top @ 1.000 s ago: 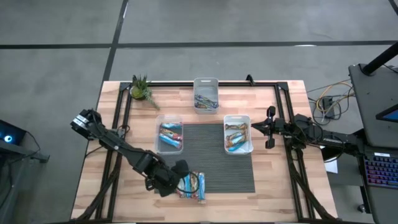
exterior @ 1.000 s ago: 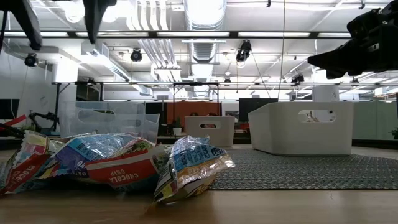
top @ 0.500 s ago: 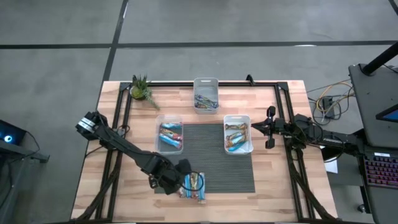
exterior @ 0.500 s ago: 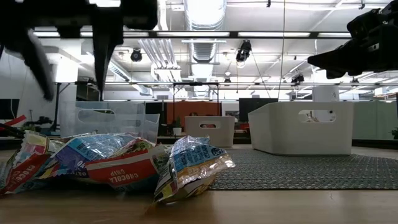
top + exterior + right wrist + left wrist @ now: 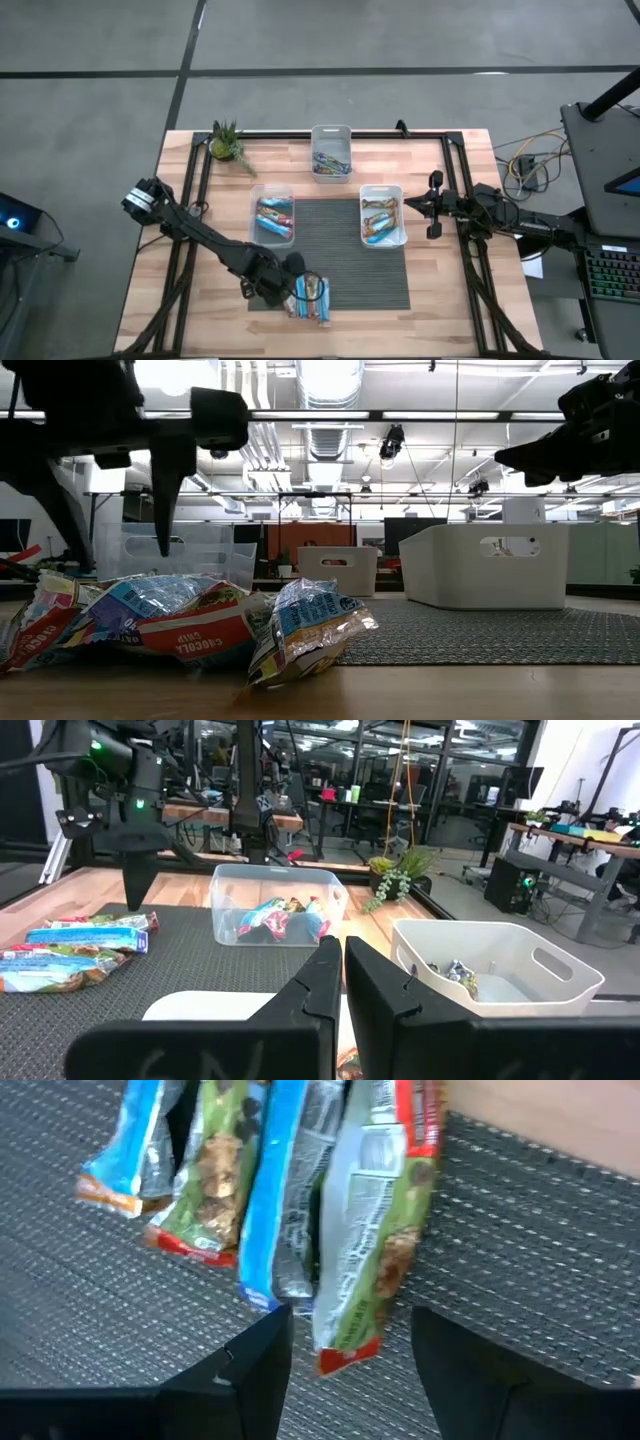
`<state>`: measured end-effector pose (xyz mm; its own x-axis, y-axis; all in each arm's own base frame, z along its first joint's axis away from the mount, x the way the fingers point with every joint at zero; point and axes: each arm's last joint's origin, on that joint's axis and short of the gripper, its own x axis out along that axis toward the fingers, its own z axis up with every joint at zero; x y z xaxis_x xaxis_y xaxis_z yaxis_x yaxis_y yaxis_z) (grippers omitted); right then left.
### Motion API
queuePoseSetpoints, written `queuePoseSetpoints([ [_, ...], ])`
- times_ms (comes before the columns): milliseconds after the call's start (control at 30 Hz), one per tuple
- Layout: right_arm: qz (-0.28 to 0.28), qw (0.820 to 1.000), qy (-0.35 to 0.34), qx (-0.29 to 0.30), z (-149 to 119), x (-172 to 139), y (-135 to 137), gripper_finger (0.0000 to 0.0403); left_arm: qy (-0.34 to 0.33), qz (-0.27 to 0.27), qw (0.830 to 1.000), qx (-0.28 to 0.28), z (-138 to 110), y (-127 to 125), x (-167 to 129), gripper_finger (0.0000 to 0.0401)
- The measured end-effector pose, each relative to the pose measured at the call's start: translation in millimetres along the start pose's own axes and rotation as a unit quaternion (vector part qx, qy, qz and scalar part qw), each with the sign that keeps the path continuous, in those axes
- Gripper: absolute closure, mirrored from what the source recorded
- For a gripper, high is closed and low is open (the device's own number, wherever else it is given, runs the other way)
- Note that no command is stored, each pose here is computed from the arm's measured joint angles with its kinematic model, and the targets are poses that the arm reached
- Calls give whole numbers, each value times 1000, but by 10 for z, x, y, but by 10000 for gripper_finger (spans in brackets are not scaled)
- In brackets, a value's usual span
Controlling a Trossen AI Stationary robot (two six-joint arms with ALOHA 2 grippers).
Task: Pick and place Granola Bars by type
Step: Put the red granola bar into the transparent bin
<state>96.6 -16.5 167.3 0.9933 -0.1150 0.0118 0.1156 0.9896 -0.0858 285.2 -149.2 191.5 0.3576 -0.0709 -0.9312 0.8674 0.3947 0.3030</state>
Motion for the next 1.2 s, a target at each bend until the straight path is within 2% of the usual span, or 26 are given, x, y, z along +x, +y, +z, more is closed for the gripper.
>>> queuePoseSetpoints([
  [767,0,1000,0,-1,-1,0,0,394,23,-30,999,-5,-18,32,320,215],
  [1067,0,1000,0,1,-1,0,0,394,25,-35,999,-6,-11,34,341,215],
  [1200,0,1000,0,-1,0,0,0,394,25,-35,999,-6,-5,40,334,229],
])
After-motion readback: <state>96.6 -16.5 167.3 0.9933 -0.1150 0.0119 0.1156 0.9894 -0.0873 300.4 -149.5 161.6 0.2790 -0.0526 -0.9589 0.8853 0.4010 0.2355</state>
